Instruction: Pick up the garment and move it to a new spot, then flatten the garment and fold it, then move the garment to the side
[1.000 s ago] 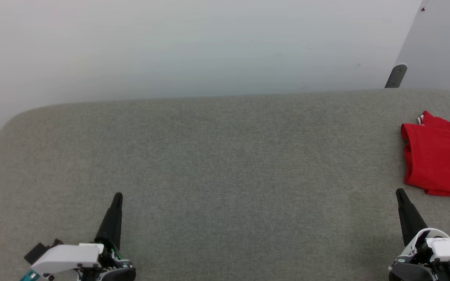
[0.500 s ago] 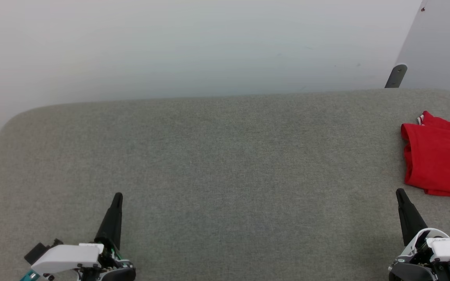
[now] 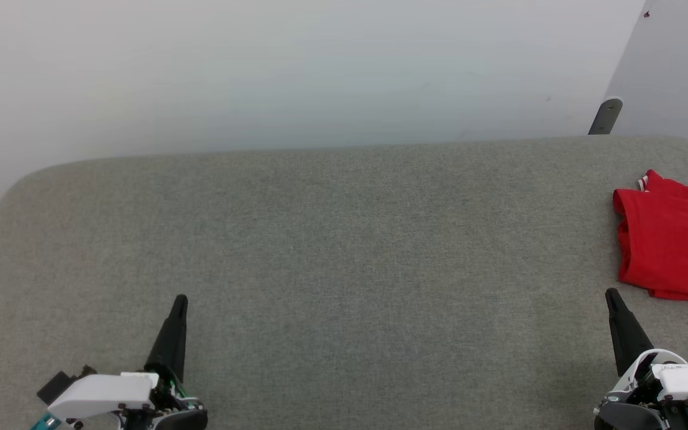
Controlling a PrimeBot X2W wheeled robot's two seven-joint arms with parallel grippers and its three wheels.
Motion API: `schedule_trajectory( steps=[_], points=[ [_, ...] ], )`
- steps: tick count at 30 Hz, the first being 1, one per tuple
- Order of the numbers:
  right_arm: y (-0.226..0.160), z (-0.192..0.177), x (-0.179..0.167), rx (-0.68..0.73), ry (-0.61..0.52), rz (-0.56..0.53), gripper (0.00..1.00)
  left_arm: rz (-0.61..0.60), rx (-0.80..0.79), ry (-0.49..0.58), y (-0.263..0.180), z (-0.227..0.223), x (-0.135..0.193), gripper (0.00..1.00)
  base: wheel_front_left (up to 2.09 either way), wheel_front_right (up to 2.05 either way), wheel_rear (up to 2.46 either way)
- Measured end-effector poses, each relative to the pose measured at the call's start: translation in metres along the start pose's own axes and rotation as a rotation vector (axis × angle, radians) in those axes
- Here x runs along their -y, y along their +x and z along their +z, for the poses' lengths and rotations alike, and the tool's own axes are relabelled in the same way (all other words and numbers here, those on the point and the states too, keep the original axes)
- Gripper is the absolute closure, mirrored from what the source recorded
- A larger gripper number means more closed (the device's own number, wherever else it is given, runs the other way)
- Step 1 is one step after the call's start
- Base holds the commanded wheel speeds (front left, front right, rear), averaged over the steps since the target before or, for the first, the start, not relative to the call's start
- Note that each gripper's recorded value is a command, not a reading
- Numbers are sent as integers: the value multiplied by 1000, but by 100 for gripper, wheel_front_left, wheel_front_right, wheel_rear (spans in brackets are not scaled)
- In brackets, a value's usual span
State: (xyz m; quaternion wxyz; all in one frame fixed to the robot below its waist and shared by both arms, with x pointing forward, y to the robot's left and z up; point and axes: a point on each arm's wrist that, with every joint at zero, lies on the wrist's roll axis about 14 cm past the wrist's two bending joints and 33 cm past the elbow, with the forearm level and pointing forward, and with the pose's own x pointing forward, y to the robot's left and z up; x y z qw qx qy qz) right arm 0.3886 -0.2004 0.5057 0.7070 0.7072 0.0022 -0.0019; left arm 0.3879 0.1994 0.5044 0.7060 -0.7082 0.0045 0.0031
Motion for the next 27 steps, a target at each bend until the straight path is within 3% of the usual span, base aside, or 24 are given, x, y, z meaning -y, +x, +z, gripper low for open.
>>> schedule_trajectory(
  steps=[27],
  points=[
    [0, 0, 0, 0, 0, 0, 100, 0, 0, 0, 0, 0, 0, 100, 0, 0, 0]
  ],
)
